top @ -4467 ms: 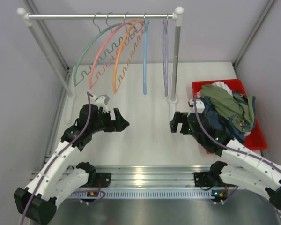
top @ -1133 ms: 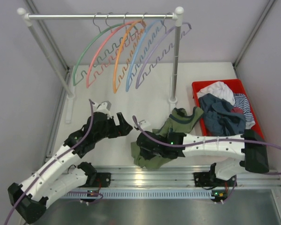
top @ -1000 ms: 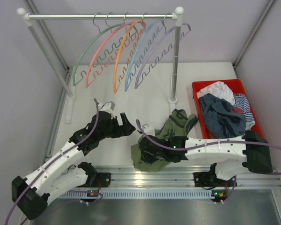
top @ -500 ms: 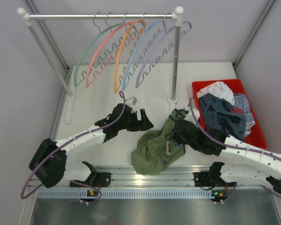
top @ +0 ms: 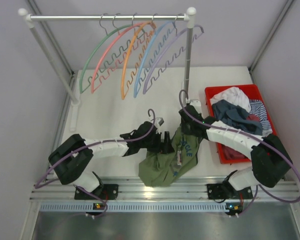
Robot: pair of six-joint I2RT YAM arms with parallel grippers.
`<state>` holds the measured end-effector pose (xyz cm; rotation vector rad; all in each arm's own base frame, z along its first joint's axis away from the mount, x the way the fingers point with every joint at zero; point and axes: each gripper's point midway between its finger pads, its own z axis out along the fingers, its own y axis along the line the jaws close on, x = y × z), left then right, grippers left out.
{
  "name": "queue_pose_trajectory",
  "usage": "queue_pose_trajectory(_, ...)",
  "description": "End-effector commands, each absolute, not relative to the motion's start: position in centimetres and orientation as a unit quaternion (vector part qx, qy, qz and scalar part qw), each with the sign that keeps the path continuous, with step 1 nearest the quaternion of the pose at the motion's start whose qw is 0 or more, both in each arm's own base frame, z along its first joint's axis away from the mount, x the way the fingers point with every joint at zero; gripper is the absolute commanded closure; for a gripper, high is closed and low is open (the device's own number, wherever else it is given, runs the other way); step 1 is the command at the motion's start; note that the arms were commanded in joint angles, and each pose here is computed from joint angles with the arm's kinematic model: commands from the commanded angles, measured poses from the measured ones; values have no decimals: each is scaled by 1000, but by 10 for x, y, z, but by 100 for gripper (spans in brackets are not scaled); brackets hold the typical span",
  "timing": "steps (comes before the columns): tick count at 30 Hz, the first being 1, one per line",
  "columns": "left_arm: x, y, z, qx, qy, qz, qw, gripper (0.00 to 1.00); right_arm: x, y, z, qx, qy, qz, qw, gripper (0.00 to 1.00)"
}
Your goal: Place the tank top on the hanger
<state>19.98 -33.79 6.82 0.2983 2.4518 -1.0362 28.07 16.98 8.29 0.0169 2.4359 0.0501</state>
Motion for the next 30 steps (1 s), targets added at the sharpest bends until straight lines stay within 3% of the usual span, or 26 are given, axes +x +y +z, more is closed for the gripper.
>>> queue_pose_trajectory(1,198,-347,69,107,879,-393,246,13,320,185,110,-10,916,34,400,52)
queue_pose_trajectory(4,191,-345,60,105,884,-389,238,22,323,189,100,-18,920,30,389,50)
queue_pose_trajectory(8,186,-343,49,103,890,-383,228,50,323,192,88,-22,925,31,378,55)
queue_pose_trajectory(11,185,-341,48,101,891,-380,228,59,322,198,88,-28,926,45,374,57)
queue_pose_trajectory(15,185,-335,45,98,895,-370,229,64,319,204,101,-27,921,72,382,37)
queue_pose_trajectory(17,184,-335,45,98,895,-370,228,67,320,205,98,-29,922,71,379,38)
queue_pose_trajectory(19,184,-334,44,97,897,-368,226,70,319,205,92,-31,926,69,370,43)
queue_pose_trajectory(22,183,-333,45,96,898,-364,226,79,317,206,76,-31,932,64,354,64)
queue_pose_trajectory(23,184,-332,47,96,898,-363,230,81,315,204,74,-29,935,60,350,77)
queue_pose_trajectory(26,184,-325,49,96,902,-350,235,87,312,199,75,-29,937,50,345,91)
queue_pose_trajectory(27,187,-321,48,92,904,-339,243,87,312,198,80,-27,936,51,348,100)
queue_pose_trajectory(30,188,-305,49,82,914,-308,250,89,304,192,107,-12,929,65,365,100)
